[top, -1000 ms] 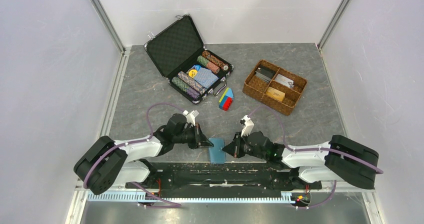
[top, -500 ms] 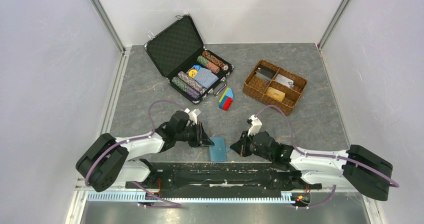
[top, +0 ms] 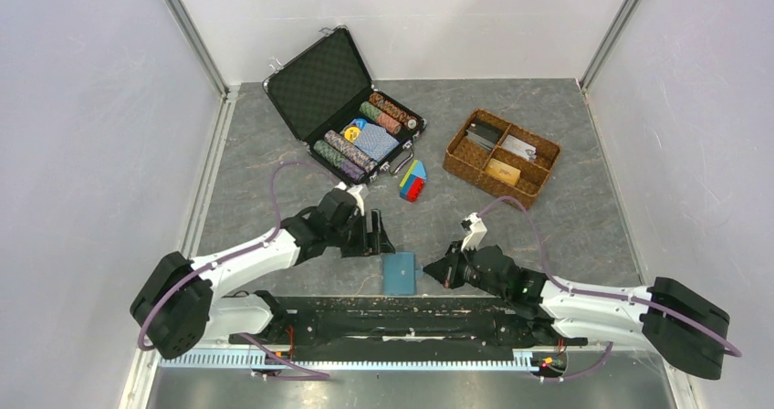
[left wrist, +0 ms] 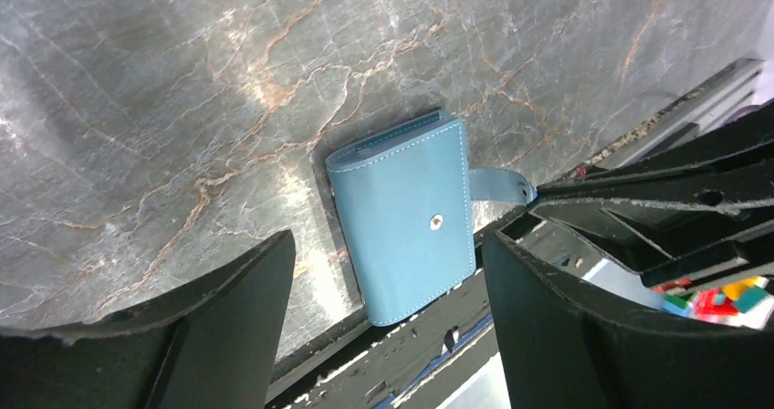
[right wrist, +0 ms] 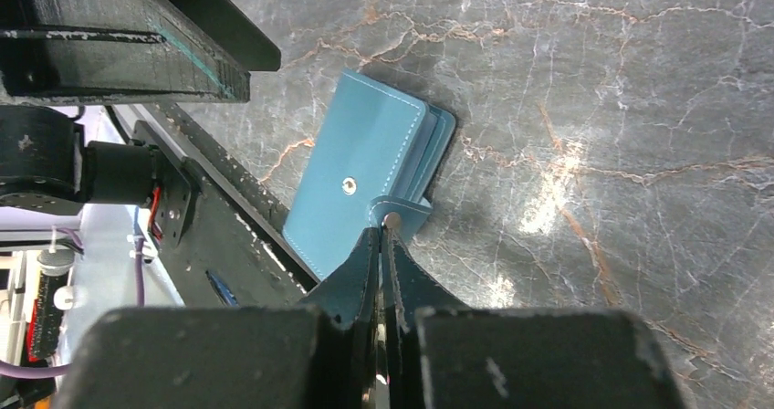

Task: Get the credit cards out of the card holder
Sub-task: Open the card holder at the center of the board.

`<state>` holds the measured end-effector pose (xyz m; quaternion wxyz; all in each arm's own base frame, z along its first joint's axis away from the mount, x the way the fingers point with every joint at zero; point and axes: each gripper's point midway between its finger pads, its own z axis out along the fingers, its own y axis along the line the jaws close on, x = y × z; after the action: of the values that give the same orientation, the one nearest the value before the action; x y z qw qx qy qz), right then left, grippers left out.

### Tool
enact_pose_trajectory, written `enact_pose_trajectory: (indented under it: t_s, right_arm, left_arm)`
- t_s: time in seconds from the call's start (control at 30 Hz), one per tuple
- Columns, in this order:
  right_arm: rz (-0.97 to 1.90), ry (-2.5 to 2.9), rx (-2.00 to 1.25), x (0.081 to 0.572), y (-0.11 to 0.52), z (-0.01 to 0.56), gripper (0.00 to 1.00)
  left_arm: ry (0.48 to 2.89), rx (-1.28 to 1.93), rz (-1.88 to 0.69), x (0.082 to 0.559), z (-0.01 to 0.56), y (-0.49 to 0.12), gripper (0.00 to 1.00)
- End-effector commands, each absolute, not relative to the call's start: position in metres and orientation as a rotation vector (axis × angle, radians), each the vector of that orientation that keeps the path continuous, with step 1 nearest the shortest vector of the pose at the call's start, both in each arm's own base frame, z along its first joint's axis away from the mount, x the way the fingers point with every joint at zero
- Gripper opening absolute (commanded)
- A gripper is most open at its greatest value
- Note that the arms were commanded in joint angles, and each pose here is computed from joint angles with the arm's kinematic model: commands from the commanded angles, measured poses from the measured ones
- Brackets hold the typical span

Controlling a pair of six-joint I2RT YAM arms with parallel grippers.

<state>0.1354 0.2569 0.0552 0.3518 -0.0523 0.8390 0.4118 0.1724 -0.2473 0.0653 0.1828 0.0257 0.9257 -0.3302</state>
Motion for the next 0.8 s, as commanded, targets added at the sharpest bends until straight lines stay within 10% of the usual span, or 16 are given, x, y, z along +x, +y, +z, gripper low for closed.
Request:
enact_pose_trajectory:
  t_s: [0.0,0.77]
  right_arm:
    - [1.128,2.088,-0.074,0.142,0.259,0.072,0.0]
    - [1.115,2.066,-0.054,0.142,0.25,0.07,0.0]
  left_arm:
    - [2.614,0.225,-0.778,0.175,0.079,-0.255,0.83]
    - [2.747,0.466,-0.518,0.156,0.034,-0.302,1.0]
